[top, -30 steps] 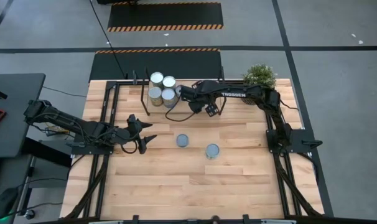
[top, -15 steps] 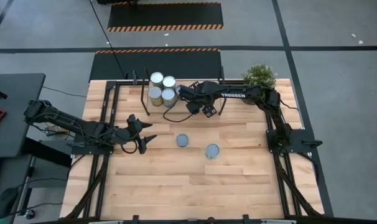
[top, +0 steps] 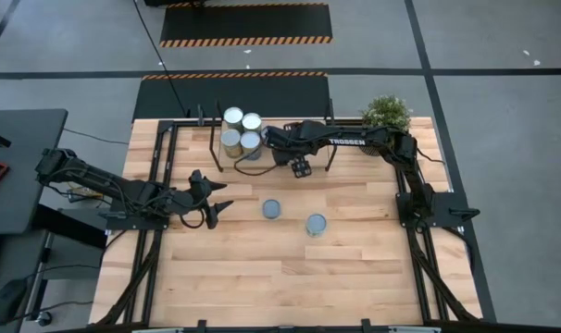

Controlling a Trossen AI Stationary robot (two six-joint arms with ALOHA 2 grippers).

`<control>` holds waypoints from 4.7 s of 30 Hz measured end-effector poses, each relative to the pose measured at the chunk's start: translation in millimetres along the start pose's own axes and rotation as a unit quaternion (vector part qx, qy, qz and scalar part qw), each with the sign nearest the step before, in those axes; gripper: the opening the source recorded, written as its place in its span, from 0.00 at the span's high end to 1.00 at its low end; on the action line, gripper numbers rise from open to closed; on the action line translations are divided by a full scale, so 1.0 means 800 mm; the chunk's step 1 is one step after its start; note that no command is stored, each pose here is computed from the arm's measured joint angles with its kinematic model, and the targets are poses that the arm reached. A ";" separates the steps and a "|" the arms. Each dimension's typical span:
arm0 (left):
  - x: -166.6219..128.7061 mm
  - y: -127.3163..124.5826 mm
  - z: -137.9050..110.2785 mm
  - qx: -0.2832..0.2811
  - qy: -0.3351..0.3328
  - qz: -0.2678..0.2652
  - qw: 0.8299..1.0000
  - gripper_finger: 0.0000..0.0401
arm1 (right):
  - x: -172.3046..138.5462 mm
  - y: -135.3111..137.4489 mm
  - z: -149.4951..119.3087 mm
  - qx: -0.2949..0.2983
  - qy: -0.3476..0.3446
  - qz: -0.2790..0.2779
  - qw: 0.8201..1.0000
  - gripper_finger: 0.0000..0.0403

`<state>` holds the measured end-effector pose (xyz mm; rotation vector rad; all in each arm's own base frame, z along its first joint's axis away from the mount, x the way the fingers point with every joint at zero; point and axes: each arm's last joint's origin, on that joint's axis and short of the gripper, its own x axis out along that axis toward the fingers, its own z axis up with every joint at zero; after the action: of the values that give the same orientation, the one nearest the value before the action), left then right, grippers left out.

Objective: Pick and place cans onto a shelf
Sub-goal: Put the canned tomatoes on the shelf, then put the canned mixed vegetables on the shelf

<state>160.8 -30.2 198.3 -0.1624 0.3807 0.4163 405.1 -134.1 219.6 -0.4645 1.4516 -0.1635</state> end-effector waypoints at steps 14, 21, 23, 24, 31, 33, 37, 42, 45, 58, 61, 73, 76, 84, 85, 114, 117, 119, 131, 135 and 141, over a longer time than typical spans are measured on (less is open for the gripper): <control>0.000 0.000 0.000 0.000 0.000 0.000 1.000 0.29 | -0.001 -0.007 0.011 0.170 -0.049 -0.020 0.984 0.14; 0.000 0.000 0.000 0.001 0.000 0.000 1.000 0.29 | -0.012 -0.012 0.011 0.172 -0.044 -0.018 0.984 0.14; 0.000 0.000 0.000 0.001 0.000 0.000 1.000 0.29 | -0.015 -0.012 0.009 0.166 -0.032 -0.014 0.986 0.14; 0.000 0.000 0.000 0.001 0.000 0.000 1.000 0.29 | -0.017 -0.012 0.008 0.165 -0.029 -0.013 0.986 0.14; 0.000 0.000 0.000 0.001 0.000 0.000 1.000 0.29 | -0.010 -0.015 -0.010 0.174 0.041 -0.046 0.983 0.14; 0.000 0.000 0.000 0.001 0.000 0.000 1.000 0.29 | -0.001 -0.019 -0.018 0.183 0.057 -0.054 0.980 0.14; 0.000 0.000 0.000 0.001 0.000 0.000 1.000 0.29 | 0.013 -0.030 -0.026 0.202 0.054 -0.065 0.976 0.14; 0.000 0.000 0.000 0.001 0.000 0.000 1.000 0.29 | 0.018 -0.040 -0.023 0.234 0.008 -0.040 0.971 0.14; 0.000 0.000 0.000 0.001 0.000 0.000 1.000 0.29 | 0.018 -0.041 -0.016 0.246 -0.024 -0.023 0.969 0.14; 0.000 0.000 0.000 0.001 0.000 0.000 1.000 0.29 | 0.011 -0.033 0.002 0.233 -0.071 -0.027 0.970 0.14; 0.000 0.000 0.000 0.001 0.000 0.000 1.000 0.29 | 0.011 -0.036 0.004 0.227 -0.084 -0.034 0.970 0.14; 0.000 0.000 0.000 0.001 0.000 0.000 1.000 0.29 | 0.009 -0.039 0.011 0.213 -0.109 -0.047 0.970 0.14; 0.000 0.000 0.000 0.001 0.001 0.000 1.000 0.29 | 0.008 -0.034 0.011 0.207 -0.103 -0.044 0.972 0.14; 0.000 0.001 -0.002 0.005 0.006 0.003 1.000 0.29 | -0.012 0.008 0.011 0.174 -0.017 -0.008 0.985 0.14; 0.000 0.001 -0.002 0.005 0.006 0.002 1.000 0.29 | -0.016 0.017 0.014 0.169 -0.013 -0.003 0.986 0.14; 0.000 0.001 -0.005 -0.007 0.021 -0.009 1.000 0.29 | -0.084 0.215 0.043 0.171 0.005 0.134 0.976 0.14; 0.000 0.001 -0.005 -0.005 0.023 -0.008 1.000 0.29 | -0.089 0.219 0.036 0.194 -0.015 0.136 0.971 0.14; 0.000 0.001 -0.005 -0.006 0.023 -0.008 1.000 0.29 | -0.091 0.221 0.027 0.208 -0.017 0.136 0.969 0.14; 0.000 0.001 -0.005 -0.009 0.023 -0.008 1.000 0.29 | -0.081 0.249 -0.014 0.279 0.005 0.141 0.950 0.14; 0.000 0.001 -0.005 -0.009 0.023 -0.008 1.000 0.29 | -0.078 0.255 -0.022 0.286 0.018 0.140 0.948 0.13; 0.000 0.001 -0.005 -0.009 0.023 -0.008 1.000 0.29 | -0.068 0.261 -0.030 0.278 0.037 0.146 0.949 0.14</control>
<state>159.2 -30.6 194.7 -0.1932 0.4196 0.4001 339.4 69.9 184.6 0.2188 1.4531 -0.3425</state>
